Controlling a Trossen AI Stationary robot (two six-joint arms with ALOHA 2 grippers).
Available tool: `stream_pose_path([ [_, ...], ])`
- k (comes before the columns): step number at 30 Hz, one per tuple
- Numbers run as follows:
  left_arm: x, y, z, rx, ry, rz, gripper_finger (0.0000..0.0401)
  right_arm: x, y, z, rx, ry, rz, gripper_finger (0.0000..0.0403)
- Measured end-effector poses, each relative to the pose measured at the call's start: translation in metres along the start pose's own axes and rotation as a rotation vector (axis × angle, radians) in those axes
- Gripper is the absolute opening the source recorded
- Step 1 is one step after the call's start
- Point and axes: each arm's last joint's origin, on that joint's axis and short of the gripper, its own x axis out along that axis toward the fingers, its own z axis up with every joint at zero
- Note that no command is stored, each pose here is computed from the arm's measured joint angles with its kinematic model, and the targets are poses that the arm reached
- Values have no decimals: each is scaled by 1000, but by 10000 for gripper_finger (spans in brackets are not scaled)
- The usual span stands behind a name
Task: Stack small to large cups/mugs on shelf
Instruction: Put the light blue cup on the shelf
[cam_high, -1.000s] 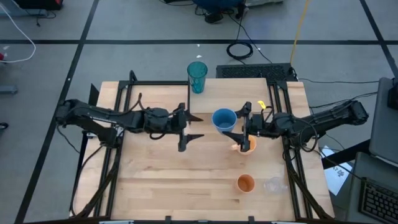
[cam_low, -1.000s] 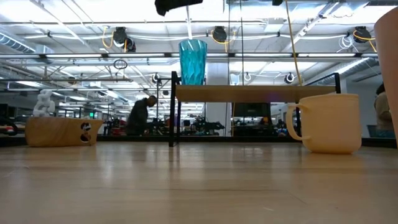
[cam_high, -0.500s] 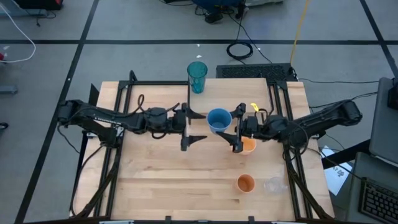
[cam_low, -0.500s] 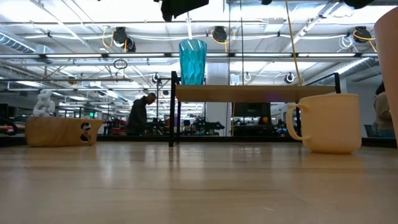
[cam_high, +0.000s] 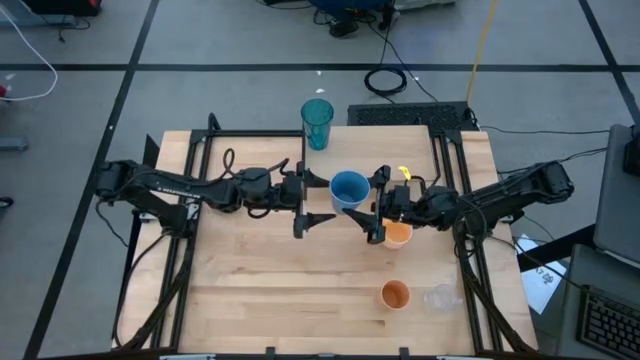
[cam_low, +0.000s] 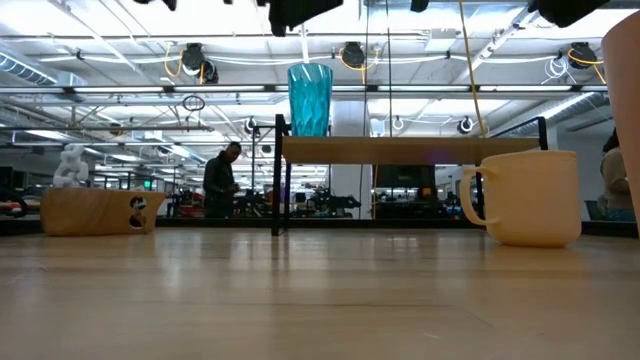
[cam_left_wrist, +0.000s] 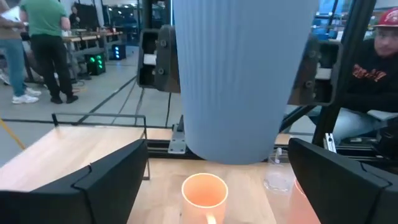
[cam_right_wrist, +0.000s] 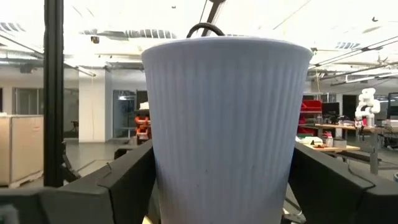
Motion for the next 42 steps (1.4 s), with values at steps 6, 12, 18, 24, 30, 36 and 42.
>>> stream_pose_path([
  [6, 12, 7, -11, -14, -14, 3, 388, 2, -4, -5, 24, 16, -17, 311],
  [12, 13, 9, -9, 19, -50, 6, 371, 2, -5, -6, 40, 23, -19, 311],
  [18, 12, 9, -8, 21, -50, -18, 305, 3, -7, -6, 36, 29, -27, 311],
  [24, 12, 10, -8, 27, -50, -16, 264, 4, -10, -7, 34, 29, -16, 311],
  [30, 12, 10, -8, 39, -50, -15, 265, 4, -9, -7, 33, 31, -13, 311],
  [36, 12, 10, -8, 40, -54, -36, 273, 4, -9, -7, 33, 30, -13, 311],
  [42, 15, 9, -10, 33, -66, -52, 330, 4, -9, -7, 42, 30, 3, 311],
])
